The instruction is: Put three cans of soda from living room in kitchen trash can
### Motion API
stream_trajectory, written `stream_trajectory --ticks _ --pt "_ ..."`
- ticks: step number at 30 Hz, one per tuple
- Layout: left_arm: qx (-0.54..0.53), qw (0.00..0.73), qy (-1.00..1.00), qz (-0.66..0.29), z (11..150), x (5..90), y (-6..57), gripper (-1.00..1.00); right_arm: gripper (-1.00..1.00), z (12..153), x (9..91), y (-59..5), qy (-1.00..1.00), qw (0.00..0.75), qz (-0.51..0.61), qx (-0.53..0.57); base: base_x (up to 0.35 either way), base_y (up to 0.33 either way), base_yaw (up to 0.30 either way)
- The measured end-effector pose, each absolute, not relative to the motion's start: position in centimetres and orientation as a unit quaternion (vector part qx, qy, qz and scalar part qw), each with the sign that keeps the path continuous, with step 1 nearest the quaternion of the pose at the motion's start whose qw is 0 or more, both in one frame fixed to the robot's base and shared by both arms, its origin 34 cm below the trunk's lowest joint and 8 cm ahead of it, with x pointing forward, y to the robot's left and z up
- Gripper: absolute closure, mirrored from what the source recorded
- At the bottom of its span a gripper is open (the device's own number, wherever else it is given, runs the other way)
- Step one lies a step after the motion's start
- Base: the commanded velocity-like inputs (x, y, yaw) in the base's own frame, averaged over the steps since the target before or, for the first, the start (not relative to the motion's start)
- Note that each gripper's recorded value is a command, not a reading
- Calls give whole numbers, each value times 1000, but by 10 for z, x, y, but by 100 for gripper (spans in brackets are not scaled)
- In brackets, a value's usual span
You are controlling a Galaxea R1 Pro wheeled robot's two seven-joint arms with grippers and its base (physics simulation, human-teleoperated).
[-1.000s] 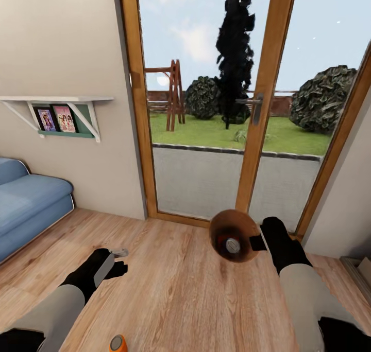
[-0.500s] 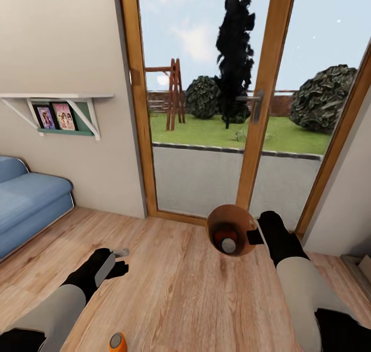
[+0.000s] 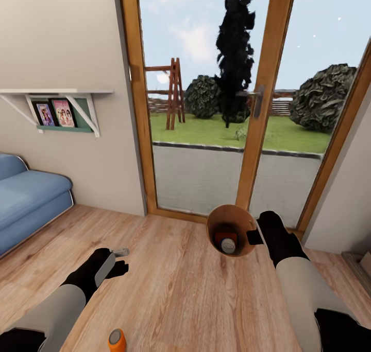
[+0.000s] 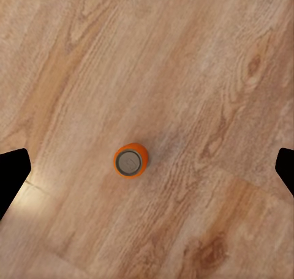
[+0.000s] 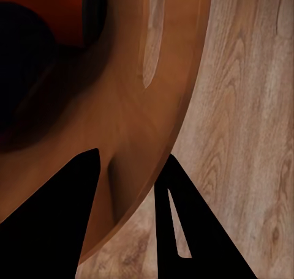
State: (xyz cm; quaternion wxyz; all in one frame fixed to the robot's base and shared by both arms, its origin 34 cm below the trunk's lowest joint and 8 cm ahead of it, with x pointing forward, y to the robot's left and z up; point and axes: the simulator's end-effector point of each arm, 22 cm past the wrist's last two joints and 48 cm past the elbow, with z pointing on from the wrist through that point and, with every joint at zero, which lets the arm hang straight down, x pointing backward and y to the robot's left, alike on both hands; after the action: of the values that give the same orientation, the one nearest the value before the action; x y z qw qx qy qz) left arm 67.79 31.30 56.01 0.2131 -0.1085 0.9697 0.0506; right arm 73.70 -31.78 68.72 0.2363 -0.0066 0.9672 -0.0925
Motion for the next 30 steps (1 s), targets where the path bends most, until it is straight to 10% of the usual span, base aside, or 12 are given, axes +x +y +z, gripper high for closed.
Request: stream_trajectory --ticks 30 --pt "-121 217 968 46 499 668 319 -100 100 625 726 -318 967 237 -91 -5 0 0 0"
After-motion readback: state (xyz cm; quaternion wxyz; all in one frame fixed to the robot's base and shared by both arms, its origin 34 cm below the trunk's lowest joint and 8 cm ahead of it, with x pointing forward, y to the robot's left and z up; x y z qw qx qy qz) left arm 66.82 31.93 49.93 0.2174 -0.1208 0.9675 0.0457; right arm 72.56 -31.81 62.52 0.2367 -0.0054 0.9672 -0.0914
